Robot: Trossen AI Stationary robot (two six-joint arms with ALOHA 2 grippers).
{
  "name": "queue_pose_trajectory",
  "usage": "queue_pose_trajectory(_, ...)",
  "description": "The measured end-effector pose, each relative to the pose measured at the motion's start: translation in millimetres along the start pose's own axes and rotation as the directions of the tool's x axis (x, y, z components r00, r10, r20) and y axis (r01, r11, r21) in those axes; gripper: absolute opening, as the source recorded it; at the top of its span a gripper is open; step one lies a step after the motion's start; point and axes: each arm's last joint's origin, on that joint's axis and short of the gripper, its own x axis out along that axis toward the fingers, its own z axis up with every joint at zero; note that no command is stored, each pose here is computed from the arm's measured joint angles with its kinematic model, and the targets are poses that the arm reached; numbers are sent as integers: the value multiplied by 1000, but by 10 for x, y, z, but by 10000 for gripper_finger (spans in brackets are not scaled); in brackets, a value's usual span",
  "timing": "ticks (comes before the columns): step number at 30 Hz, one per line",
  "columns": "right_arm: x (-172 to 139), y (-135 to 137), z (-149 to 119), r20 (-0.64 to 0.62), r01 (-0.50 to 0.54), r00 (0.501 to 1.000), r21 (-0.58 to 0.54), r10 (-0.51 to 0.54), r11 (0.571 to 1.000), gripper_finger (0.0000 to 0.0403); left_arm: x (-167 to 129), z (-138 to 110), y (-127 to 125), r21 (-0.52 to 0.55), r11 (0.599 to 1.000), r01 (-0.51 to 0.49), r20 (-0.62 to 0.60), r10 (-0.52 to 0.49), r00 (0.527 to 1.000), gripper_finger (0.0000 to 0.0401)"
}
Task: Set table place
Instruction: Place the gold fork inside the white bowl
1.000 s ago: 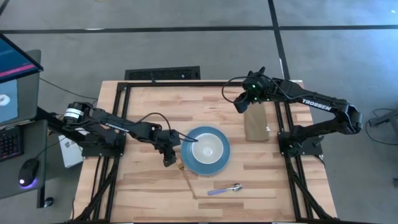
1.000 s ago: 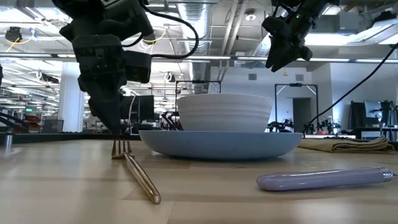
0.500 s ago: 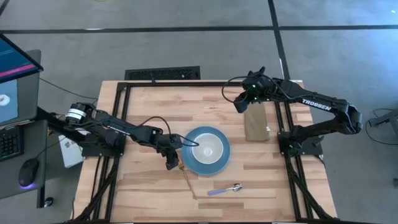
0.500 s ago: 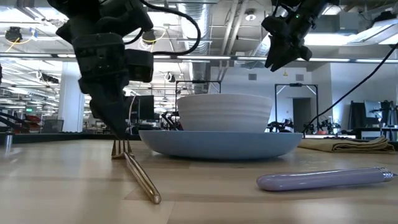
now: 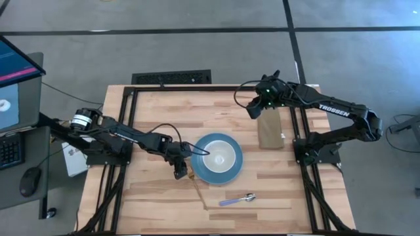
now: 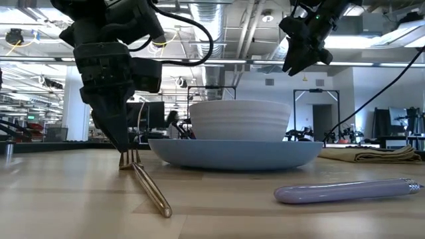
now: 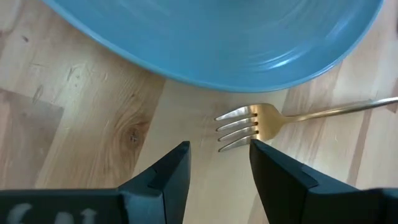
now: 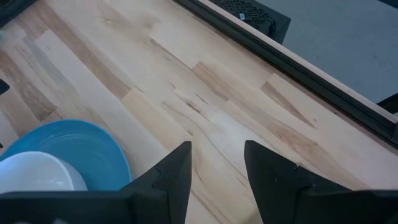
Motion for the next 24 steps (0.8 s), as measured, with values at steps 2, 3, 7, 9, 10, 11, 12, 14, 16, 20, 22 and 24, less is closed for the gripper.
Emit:
queue_pose_trajectory(2,0,0,0,0,0,1000,0,0,1000,171,0,-1,1,-2,1000,-1,-1,1,1000,155)
queue_pose_trajectory(3,0,0,0,0,0,1000,0,0,1000,171,0,0,0,-2,1000,0,0,0,1000,155)
queue_pose_trajectory(7,0,0,0,0,0,1000,-12,0,1000,171,0,3,4,3,1000,-1,1,1,1000,155)
queue_pose_trajectory(9,0,0,0,0,0,1000,-16,0,1000,171,35,15,11,-4,1000,1,4,-1,1000,155)
queue_pose_trajectory(10,0,0,0,0,0,1000,-16,0,1000,171,42,12,13,-9,1000,2,-1,-2,1000,155)
queue_pose_trajectory(11,1,0,-1,0,0,1000,-16,0,1000,171,56,15,12,-12,1000,7,0,-7,1000,155)
queue_pose_trajectory(12,0,0,0,0,0,1000,-16,0,1000,171,83,42,-2,-15,1000,23,16,-23,1000,155)
queue_pose_trajectory(14,1,1,-2,-1,0,1000,-17,0,1000,171,108,51,-4,-20,999,32,20,-32,999,155)
queue_pose_trajectory(16,0,1,-1,-1,0,1000,-17,0,1000,171,150,67,-13,-19,998,55,26,-55,998,155)
queue_pose_trajectory(20,0,0,-5,-5,1,1000,-17,-1,1000,171,195,41,7,-51,995,80,-26,-82,996,153)
queue_pose_trajectory(22,1,-1,-7,-7,2,1000,-19,-2,1000,171,221,43,9,-56,995,83,-30,-85,996,148)
queue_pose_trajectory(24,1,-2,-10,-10,3,1000,-20,-3,1000,171,221,50,7,-57,994,90,-24,-91,996,138)
